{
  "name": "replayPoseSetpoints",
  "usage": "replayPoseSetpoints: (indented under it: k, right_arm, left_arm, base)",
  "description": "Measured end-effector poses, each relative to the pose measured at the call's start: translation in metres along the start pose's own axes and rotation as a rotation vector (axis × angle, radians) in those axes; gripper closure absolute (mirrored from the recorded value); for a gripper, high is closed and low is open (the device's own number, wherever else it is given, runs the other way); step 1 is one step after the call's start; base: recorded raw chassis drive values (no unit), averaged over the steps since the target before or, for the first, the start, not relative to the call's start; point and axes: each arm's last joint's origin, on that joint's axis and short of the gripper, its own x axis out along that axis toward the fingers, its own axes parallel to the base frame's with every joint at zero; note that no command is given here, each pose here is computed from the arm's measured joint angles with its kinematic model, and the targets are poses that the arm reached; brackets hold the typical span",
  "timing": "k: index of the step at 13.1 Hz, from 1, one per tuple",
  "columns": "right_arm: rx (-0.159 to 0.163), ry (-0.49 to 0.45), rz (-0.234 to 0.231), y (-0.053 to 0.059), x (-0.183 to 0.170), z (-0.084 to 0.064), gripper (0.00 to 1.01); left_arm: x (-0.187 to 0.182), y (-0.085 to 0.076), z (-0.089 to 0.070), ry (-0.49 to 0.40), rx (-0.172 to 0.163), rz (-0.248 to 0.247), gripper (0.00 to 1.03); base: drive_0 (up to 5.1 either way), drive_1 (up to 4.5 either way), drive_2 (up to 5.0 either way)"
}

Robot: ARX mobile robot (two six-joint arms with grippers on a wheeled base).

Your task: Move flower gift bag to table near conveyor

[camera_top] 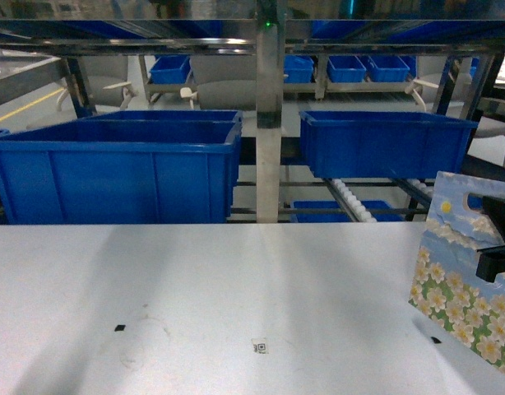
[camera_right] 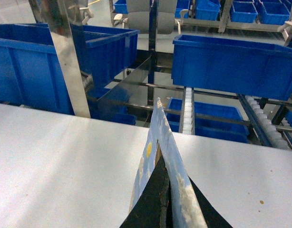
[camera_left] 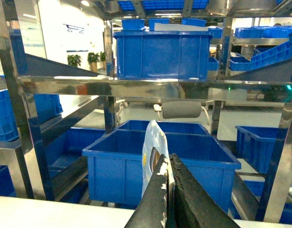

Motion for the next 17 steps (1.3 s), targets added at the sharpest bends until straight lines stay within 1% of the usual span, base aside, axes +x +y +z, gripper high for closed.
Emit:
replayPoseSetpoints:
  k: [2, 3, 5, 6, 8, 9, 10, 11, 13, 14, 15, 16, 17]
  right_arm:
    - [0.008, 0.007, 0.005, 0.006, 0.001, -0.002, 0.99]
    - [0.018, 0.023, 0.004, 0.008, 0.002, -0.006, 0.99]
    - [0.054, 0.06, -0.015, 0.008, 0.002, -0.014, 0.99]
    - [0.066, 0.069, -0.02, 0.009, 0.002, -0.017, 0.99]
    - [0.072, 0.063, -0.022, 0.011, -0.003, -0.02, 0.99]
    - [0.078, 0.084, -0.031, 0.011, -0.009, -0.025, 0.99]
    - [0.081, 0.102, -0.024, 0.011, -0.015, -0.029, 0.99]
    - [0.095, 0.14, -0.042, 0.009, -0.025, -0.037, 0.86]
    - [0.125, 0.139, -0.097, 0.003, -0.041, -0.035, 0.6]
    - [0.132, 0.147, -0.118, 0.002, -0.05, -0.035, 0.47]
    - [0.139, 0.139, -0.129, 0.003, -0.058, -0.032, 0.36]
    - [0.133, 0.072, -0.133, 0.005, -0.064, -0.018, 0.22]
    - [0.121, -0.024, -0.141, 0.007, -0.071, 0.0, 0.05]
  left_arm:
    - [0.0, 0.0, 0.0, 0.0, 0.0, 0.0, 1.01]
    - [0.0, 0.0, 0.0, -0.001, 0.0, 0.0, 1.01]
    - [0.0, 0.0, 0.0, 0.0, 0.0, 0.0, 1.01]
    - [0.0, 0.0, 0.0, -0.001, 0.0, 0.0, 1.01]
    - [0.0, 0.0, 0.0, 0.0, 0.0, 0.0, 1.01]
    - [0.0, 0.0, 0.0, 0.0, 0.0, 0.0, 1.01]
    - [0.0, 0.0, 0.0, 0.0, 0.0, 0.0, 1.01]
    - [0.0, 0.0, 0.0, 0.0, 0.0, 0.0, 1.01]
    - [0.0, 0.0, 0.0, 0.001, 0.0, 0.0, 1.01]
    - [0.0, 0.0, 0.0, 0.0, 0.0, 0.0, 1.01]
    - [0.0, 0.0, 0.0, -0.001, 0.0, 0.0, 1.01]
    - [0.0, 0.0, 0.0, 0.001, 0.0, 0.0, 1.01]
    - [0.0, 0.0, 0.0, 0.0, 0.0, 0.0, 1.01]
  base:
    - [0.0, 0.0, 0.0]
    - [0.0, 0.0, 0.0]
    - [0.0, 0.0, 0.0]
    - [0.0, 0.0, 0.0]
    - [0.0, 0.0, 0.0]
    - [0.0, 0.0, 0.0]
    - [0.0, 0.0, 0.0]
    - [0.0, 0.0, 0.0]
    - [0.0, 0.0, 0.0]
    - [0.0, 0.0, 0.0]
    - [0.0, 0.0, 0.0]
    - [0.0, 0.0, 0.0]
    - [0.0, 0.0, 0.0]
